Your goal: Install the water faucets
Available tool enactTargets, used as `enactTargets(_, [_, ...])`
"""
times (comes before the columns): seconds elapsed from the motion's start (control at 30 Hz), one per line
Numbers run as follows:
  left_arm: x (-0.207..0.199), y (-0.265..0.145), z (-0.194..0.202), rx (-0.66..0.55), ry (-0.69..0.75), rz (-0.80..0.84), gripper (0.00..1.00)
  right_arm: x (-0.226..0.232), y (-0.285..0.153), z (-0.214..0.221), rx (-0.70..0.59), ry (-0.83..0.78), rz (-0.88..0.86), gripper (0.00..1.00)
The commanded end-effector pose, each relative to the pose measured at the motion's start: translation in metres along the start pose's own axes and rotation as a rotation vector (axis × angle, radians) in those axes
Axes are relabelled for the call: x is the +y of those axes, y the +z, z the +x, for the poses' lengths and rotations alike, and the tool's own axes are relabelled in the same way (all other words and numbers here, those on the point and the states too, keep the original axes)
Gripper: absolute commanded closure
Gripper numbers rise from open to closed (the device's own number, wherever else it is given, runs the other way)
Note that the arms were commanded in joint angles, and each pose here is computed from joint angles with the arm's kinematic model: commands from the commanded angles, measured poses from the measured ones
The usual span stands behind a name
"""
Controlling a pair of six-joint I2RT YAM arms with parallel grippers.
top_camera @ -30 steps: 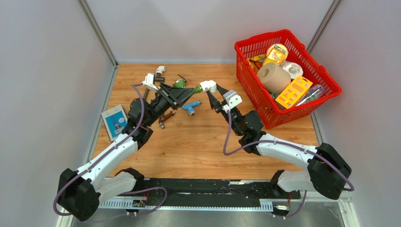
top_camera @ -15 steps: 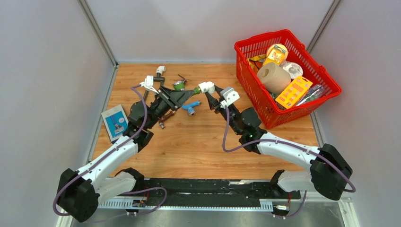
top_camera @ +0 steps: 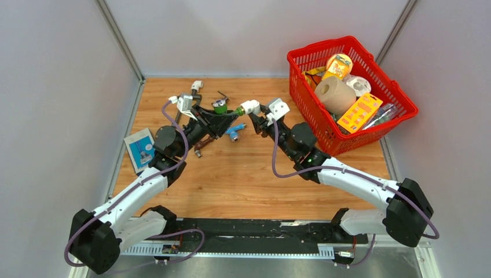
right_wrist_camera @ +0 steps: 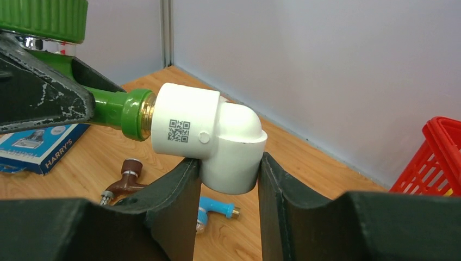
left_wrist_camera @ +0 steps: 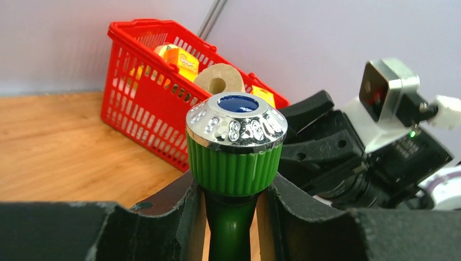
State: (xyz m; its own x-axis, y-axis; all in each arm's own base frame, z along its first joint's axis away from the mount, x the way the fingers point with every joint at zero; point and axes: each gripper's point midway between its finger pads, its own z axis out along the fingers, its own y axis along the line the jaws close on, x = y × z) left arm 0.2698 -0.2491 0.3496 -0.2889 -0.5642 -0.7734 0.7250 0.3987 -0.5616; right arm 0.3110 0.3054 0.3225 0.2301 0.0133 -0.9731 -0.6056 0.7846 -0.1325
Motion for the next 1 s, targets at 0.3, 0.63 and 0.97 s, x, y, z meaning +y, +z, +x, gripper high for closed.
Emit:
enactTargets(0.3, [0.0,-0.013,0.03,0.217,0.631,0.174,1.0,0.056,-0.01,-0.021,0.061,0.094,-0.288,1.0])
enactTargets(0.63, [0.02,-0.03,0.057,0.413,0.929,0.264,1.0,0.068,-0.018,-0.015,0.128,0.122,-0.386,1.0])
enactTargets(0.97, [0.045,-0.047,0.064,0.534,1.368,0.26,1.0,0.081,-0.026,0.0,0.22,0.139,-0.513,1.0])
